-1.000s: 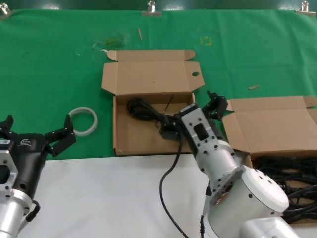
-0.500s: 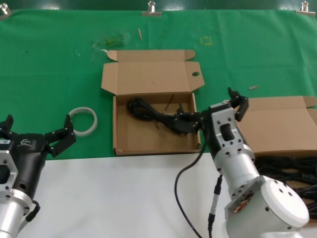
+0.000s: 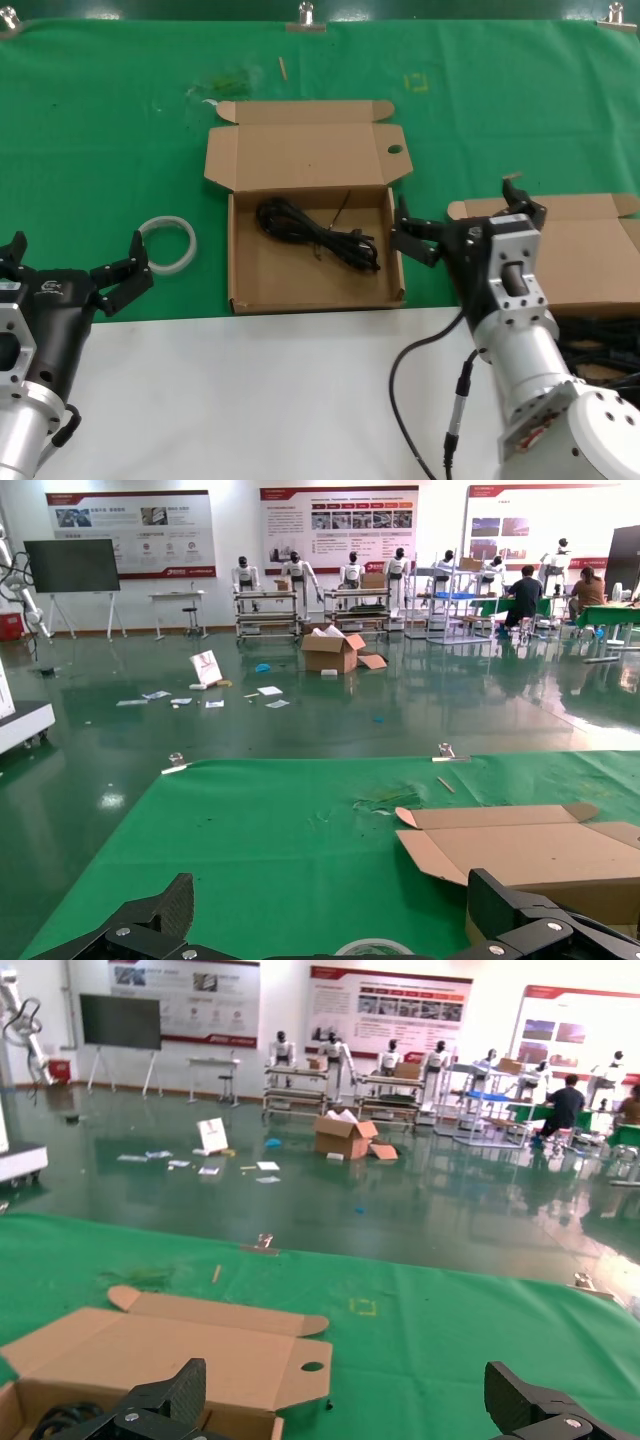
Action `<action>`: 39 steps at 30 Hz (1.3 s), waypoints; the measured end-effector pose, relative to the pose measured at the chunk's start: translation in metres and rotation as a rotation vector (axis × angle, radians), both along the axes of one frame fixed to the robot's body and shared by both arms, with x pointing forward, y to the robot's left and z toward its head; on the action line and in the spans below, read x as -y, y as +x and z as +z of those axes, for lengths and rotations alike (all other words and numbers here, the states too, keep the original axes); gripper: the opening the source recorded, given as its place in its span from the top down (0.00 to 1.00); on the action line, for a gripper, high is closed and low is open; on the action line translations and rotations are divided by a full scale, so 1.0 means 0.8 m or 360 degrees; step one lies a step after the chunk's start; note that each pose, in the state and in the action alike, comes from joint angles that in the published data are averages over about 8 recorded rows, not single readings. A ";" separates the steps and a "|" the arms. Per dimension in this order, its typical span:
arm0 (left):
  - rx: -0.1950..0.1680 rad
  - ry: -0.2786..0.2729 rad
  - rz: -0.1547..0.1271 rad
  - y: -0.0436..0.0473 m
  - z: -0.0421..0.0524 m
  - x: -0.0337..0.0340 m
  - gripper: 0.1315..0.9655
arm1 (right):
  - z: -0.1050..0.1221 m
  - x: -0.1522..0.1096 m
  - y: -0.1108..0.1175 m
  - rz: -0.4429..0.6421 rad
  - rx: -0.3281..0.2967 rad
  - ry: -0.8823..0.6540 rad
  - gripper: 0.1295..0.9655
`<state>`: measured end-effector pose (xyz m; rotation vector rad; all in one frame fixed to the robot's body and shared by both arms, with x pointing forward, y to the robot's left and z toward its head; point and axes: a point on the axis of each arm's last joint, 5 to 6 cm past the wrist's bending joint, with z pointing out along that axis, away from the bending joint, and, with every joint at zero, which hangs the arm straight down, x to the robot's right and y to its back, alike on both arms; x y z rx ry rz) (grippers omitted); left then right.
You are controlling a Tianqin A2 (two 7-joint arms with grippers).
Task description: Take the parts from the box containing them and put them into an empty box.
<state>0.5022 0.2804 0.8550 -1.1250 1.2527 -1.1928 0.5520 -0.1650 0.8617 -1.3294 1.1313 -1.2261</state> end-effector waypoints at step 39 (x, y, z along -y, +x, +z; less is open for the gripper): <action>0.0000 0.0000 0.0000 0.000 0.000 0.0000 0.00 | -0.017 0.074 -0.050 -0.0042 0.0072 0.0317 0.00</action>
